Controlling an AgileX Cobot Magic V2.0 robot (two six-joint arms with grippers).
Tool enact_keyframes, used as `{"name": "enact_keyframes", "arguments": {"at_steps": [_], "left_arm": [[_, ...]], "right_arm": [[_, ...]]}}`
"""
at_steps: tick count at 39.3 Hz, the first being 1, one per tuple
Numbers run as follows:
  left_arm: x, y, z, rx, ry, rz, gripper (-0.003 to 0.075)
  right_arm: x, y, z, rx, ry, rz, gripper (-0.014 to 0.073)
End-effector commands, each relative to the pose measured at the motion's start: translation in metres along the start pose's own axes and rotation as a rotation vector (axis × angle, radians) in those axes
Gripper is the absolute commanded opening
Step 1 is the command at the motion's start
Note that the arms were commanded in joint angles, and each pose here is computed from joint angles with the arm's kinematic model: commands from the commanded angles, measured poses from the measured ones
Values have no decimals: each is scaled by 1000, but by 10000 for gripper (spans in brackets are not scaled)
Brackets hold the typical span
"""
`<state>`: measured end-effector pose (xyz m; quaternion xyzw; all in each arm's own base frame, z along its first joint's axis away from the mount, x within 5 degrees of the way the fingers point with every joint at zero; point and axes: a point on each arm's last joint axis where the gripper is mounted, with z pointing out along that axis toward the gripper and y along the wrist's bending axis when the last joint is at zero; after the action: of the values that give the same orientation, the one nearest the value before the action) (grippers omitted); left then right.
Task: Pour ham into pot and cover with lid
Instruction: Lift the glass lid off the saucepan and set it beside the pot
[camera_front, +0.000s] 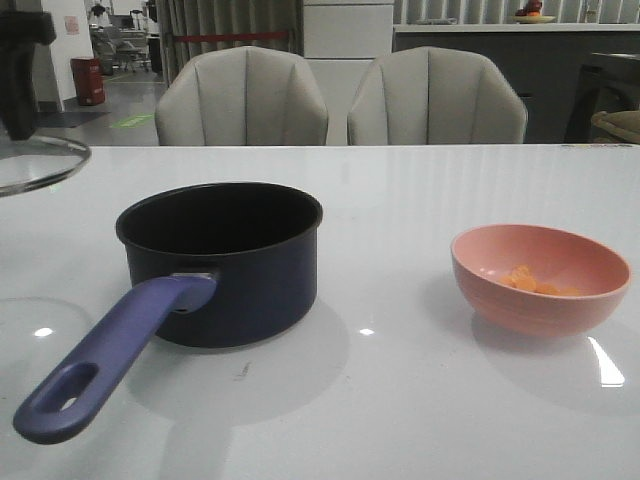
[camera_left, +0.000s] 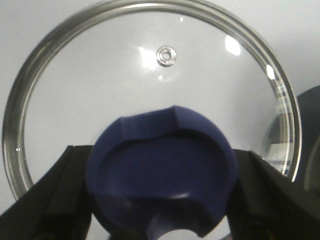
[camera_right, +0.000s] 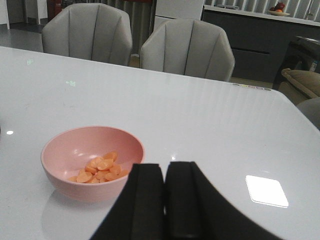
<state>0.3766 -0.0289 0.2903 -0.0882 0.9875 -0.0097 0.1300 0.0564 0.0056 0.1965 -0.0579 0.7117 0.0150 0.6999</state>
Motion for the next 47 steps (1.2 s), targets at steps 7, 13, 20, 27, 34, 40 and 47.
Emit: {"name": "enact_keyframes", "arguments": {"at_steps": [7,13,20,27,34,40,47], "left_arm": [[5,30,12,104,-102,-64,112],[11,45,36,88,-123,-82,114],[15,49,53,77,-104,-54,139],[17,49,66,72,-47,-41,242],[19,49,66,71,-25,-41,522],[21,48,67,69,-3,-38,571],[23,48,64,69,7,-35,571]], "right_arm": [[-9,0,-2,3,-98,-15,145],[-9,0,-2,3,-98,-15,145],[-9,0,-2,3,-98,-15,145],[-9,0,-2,3,-98,-15,145],[-9,0,-2,3,-98,-15,145],[-9,0,-2,3,-98,-15,145],[-9,0,-2,3,-98,-15,145]]}}
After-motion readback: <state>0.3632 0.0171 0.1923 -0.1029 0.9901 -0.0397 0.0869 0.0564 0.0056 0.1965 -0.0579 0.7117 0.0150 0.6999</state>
